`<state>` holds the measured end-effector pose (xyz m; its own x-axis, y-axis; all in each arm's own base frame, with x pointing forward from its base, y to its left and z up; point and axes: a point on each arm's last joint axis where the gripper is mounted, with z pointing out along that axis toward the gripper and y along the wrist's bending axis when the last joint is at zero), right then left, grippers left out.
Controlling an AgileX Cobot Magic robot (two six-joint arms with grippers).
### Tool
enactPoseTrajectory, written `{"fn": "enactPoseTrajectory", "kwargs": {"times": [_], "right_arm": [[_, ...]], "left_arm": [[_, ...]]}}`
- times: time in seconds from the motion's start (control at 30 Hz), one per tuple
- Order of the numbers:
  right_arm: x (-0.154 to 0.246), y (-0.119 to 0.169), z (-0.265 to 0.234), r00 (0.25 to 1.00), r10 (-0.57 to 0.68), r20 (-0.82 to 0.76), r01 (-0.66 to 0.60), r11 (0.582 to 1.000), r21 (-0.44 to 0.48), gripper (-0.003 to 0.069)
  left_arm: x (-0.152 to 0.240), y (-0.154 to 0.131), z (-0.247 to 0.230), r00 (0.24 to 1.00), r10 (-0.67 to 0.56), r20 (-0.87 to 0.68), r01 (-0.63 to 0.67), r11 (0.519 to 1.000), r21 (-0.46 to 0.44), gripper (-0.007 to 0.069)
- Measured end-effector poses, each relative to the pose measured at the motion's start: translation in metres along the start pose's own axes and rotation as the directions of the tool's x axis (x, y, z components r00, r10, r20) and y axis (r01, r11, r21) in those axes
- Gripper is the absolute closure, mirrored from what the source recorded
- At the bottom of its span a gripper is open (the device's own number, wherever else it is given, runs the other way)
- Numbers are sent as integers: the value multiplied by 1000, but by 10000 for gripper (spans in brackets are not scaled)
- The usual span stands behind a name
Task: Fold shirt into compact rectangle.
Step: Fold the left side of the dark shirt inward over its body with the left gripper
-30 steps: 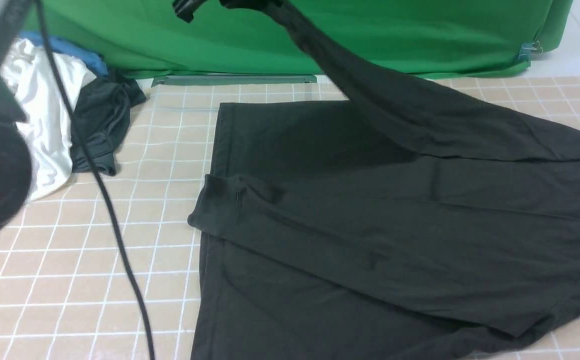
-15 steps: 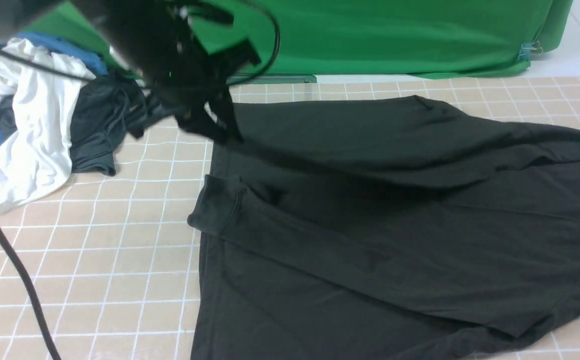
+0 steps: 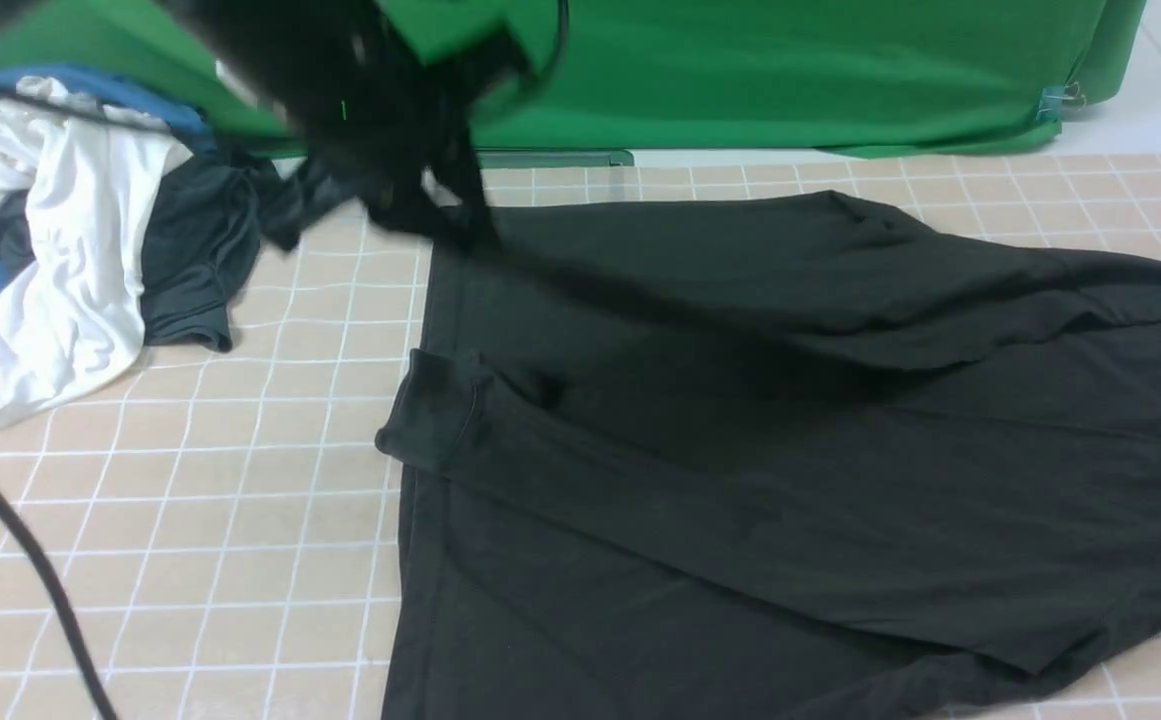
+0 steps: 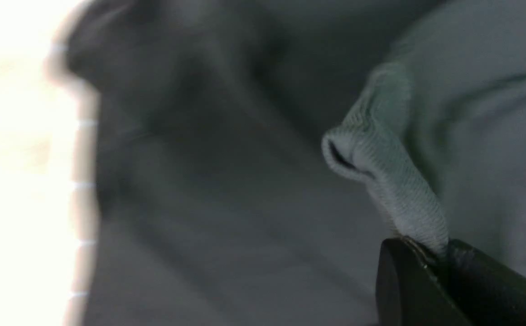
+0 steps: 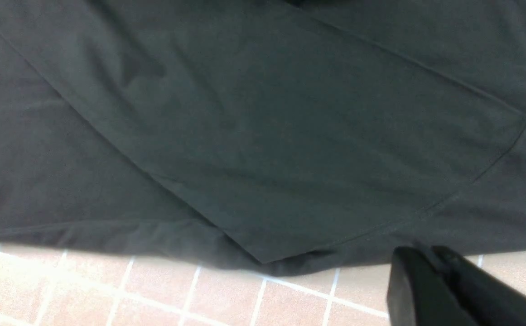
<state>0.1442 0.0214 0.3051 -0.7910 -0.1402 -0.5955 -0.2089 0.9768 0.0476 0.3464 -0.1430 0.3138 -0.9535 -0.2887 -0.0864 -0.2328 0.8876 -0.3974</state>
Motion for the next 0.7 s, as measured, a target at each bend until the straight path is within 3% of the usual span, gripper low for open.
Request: {"fn": "enactPoseTrajectory", "kwargs": {"times": [0.03,0.07,0.13,0.23,0.53,0.67,0.7], "right_arm": [[0,0,0,1000,0,0,0,1000,0,629],[0,0,0,1000,0,0,0,1000,0,628],[0,0,0,1000,0,0,0,1000,0,628],[0,0,0,1000,2,0,-2,1000,0,627],[-1,0,0,1000,4,6,-4,1000,1,627],[-2,0,0,1000,7,17,-7,1000,3,627],[-2,0,0,1000,8,18,-8,1000,3,627]], "left_arm": [[0,-1,1,1000,-1,-2,1,1000,-1,594],[7,8,18,999,0,-40,-3,997,-72,593],[14,20,41,997,-9,-79,-2,991,-130,592],[18,33,66,996,-24,-84,9,986,-166,592],[15,42,97,994,-51,-101,31,982,-189,573],[14,43,102,992,-53,-110,32,981,-191,517],[15,43,103,991,-51,-124,26,981,-194,470]]}}
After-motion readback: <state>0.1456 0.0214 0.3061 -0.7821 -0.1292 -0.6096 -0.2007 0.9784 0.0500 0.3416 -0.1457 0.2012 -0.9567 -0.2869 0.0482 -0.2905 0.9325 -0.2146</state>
